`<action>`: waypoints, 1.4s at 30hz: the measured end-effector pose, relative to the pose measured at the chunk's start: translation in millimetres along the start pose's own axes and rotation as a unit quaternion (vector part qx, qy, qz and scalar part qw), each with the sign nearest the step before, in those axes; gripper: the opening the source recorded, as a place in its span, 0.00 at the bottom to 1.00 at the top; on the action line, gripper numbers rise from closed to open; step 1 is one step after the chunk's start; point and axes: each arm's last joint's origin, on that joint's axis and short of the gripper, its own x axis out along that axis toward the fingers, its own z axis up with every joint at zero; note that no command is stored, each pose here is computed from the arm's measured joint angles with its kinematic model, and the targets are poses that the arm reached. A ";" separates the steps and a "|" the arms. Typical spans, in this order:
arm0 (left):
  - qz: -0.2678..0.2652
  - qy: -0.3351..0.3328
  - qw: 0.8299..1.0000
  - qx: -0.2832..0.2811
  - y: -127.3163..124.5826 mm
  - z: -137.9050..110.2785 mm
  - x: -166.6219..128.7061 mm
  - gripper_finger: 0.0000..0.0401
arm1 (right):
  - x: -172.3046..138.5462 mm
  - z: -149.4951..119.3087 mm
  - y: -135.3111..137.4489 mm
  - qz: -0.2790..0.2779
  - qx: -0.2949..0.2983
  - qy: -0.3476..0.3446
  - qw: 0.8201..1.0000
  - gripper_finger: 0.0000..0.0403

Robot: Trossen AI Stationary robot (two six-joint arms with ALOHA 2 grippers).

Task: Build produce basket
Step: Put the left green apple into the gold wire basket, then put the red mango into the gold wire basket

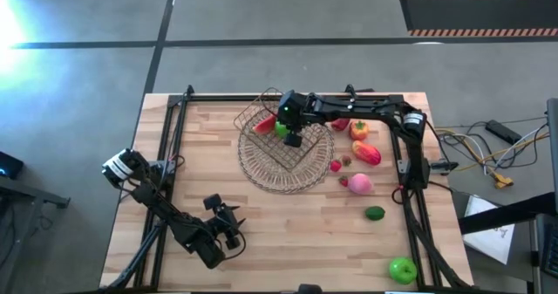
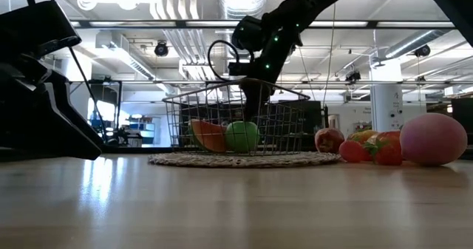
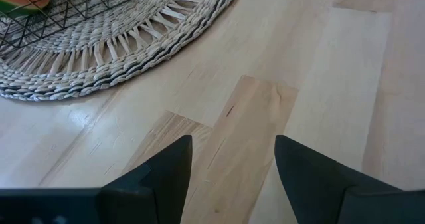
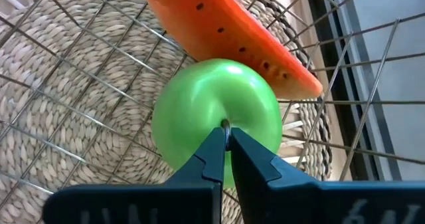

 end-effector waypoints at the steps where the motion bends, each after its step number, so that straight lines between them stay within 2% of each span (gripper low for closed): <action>1: 0.000 0.000 1.000 0.000 0.0 0.0 0.0 0.50 | 0.0 0.0 0.0 0.000 0.000 0.000 1.000 0.04; 13: 0.000 0.000 1.000 -0.001 -0.1 0.0 -0.1 0.50 | -11.7 9.3 -4.0 -0.016 -0.018 -0.008 1.000 0.33; 17: -0.001 0.000 1.000 -0.002 -0.4 0.2 -0.2 0.50 | -28.0 9.8 -3.4 -0.032 -0.001 -0.001 0.999 0.37; 21: -0.003 -0.001 1.000 -0.005 -1.2 0.8 -0.3 0.50 | -53.8 7.1 7.2 -0.074 -0.004 0.026 0.997 0.35; 28: -0.008 -0.004 1.000 -0.013 -2.6 1.4 -0.2 0.50 | -117.1 3.4 60.2 -0.105 -0.035 0.026 0.994 0.29; 33: -0.010 -0.005 1.000 -0.015 -3.0 1.6 -0.2 0.50 | -158.5 -6.4 113.1 -0.074 -0.080 -0.019 0.994 0.25; 37: -0.008 -0.015 1.000 -0.019 -3.2 2.2 -0.1 0.50 | -183.3 -26.1 147.5 -0.042 -0.090 -0.043 0.994 0.22; 42: -0.001 -0.033 0.999 -0.022 -3.2 3.5 -0.2 0.50 | -199.7 -66.4 179.3 -0.008 -0.070 -0.037 0.997 0.19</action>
